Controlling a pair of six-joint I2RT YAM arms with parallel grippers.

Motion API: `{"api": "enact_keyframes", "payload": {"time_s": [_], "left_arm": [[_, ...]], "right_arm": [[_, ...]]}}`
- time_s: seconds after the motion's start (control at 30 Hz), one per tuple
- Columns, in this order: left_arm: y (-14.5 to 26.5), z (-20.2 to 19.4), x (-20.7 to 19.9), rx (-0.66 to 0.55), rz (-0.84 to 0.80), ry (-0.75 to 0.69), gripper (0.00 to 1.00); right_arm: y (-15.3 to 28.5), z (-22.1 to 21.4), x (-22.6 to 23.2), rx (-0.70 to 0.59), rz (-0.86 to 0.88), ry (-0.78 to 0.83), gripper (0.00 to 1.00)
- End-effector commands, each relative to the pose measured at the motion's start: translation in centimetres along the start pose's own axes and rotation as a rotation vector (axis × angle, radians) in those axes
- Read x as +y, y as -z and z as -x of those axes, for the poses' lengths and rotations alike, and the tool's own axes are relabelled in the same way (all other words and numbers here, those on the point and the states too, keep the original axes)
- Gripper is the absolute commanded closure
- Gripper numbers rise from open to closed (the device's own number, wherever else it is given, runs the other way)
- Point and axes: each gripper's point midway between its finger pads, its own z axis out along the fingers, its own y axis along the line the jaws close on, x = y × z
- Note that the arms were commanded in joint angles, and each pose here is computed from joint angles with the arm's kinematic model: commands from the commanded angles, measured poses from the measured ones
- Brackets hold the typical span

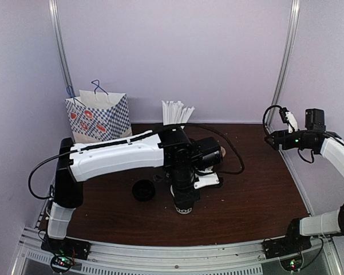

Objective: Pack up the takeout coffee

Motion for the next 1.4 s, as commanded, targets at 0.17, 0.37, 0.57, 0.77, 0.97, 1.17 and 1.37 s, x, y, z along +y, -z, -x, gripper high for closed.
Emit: {"api": "enact_keyframes", "payload": {"time_s": [0.17, 0.37, 0.57, 0.77, 0.97, 1.17, 1.37], "left_arm": [[-2.3, 1.3, -0.4, -0.001, -0.030, -0.046, 1.00], [-1.3, 1.5, -0.4, -0.026, -0.034, -0.045, 0.80], [4.8, 2.9, 0.6, -0.159, 0.010, -0.066, 0.67], [8.1, 2.1, 10.7, -0.258, 0.128, 0.213, 0.56], [5.7, 1.7, 18.0, -0.317, 0.117, 0.461, 0.52], [2.7, 2.5, 20.2, -0.329, 0.072, 0.478, 0.53], [0.2, 3.3, 19.5, -0.317, 0.006, 0.459, 0.53]], "right_arm": [[-1.1, -0.1, -0.2, 0.013, 0.039, 0.001, 0.09], [-1.4, -0.3, -0.2, 0.019, 0.047, -0.008, 0.09], [-1.3, -0.2, -0.2, 0.019, 0.046, -0.006, 0.09], [-1.6, -0.4, -0.2, 0.025, 0.052, -0.010, 0.09], [-1.7, -0.5, -0.2, 0.026, 0.054, -0.013, 0.09], [-1.9, -0.8, -0.3, 0.036, 0.053, -0.013, 0.09], [-2.4, -1.2, -0.5, 0.052, 0.056, -0.019, 0.09]]}}
